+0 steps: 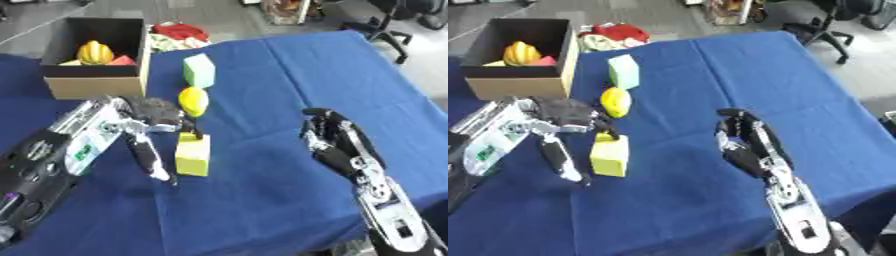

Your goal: Pick up objects on the table and place them in the box.

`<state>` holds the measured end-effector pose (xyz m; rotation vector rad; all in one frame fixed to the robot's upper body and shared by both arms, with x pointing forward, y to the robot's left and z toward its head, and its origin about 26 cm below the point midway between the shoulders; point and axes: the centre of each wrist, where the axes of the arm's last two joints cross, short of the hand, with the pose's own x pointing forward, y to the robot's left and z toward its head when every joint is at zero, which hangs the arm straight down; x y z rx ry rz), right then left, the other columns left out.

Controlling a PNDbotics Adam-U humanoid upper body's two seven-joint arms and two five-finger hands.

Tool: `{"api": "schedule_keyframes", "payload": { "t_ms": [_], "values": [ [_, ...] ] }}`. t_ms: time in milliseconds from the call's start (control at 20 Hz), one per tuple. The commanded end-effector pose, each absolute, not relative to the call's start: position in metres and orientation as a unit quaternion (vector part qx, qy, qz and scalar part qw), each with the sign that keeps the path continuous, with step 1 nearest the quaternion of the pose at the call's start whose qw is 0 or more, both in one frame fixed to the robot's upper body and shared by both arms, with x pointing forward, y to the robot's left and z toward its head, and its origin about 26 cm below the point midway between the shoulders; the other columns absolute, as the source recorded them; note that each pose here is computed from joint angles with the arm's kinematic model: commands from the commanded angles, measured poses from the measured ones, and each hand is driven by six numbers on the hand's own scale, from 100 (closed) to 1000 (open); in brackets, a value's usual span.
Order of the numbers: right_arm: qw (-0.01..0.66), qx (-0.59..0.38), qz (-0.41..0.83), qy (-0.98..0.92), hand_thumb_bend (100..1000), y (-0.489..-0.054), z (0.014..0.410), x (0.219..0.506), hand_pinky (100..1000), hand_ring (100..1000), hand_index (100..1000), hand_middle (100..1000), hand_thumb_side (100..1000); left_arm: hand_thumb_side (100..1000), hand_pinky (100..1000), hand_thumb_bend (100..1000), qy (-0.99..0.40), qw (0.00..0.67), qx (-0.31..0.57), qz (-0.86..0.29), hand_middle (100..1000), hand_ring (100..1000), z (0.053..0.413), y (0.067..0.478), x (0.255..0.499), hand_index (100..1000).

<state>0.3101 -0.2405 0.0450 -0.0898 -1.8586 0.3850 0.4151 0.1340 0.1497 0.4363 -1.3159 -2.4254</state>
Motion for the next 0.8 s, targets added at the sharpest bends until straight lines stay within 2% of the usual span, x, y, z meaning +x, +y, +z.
{"api": "schedule_keyframes", "payload": {
  "t_ms": [50,150,250,400,500,800],
  "values": [
    [0.568,-0.040,0.169,-0.805,100,-0.242,0.055,0.312,690,559,766,501,259,378,767,519,-0.460,0.171,0.174,-0.853,748,724,0.146,0.137,0.419,878],
    [0.568,-0.040,0.168,-0.805,100,-0.242,0.055,0.312,690,559,765,500,259,285,740,466,-0.468,0.177,0.189,-0.845,690,665,0.143,0.137,0.420,837],
    [0.569,-0.040,0.168,-0.804,100,-0.242,0.054,0.312,690,559,765,500,259,162,688,406,-0.480,0.185,0.202,-0.834,595,582,0.143,0.138,0.421,774],
    [0.569,-0.041,0.167,-0.804,100,-0.242,0.054,0.312,690,558,765,500,258,146,616,307,-0.509,0.211,0.216,-0.806,475,480,0.146,0.143,0.423,685],
    [0.569,-0.041,0.167,-0.804,100,-0.242,0.054,0.312,690,558,765,500,258,140,589,272,-0.531,0.227,0.222,-0.786,429,444,0.149,0.146,0.424,646],
    [0.569,-0.040,0.167,-0.804,100,-0.242,0.054,0.312,690,558,764,500,258,125,541,216,-0.588,0.261,0.234,-0.729,326,369,0.157,0.146,0.422,564]
  ]
}}
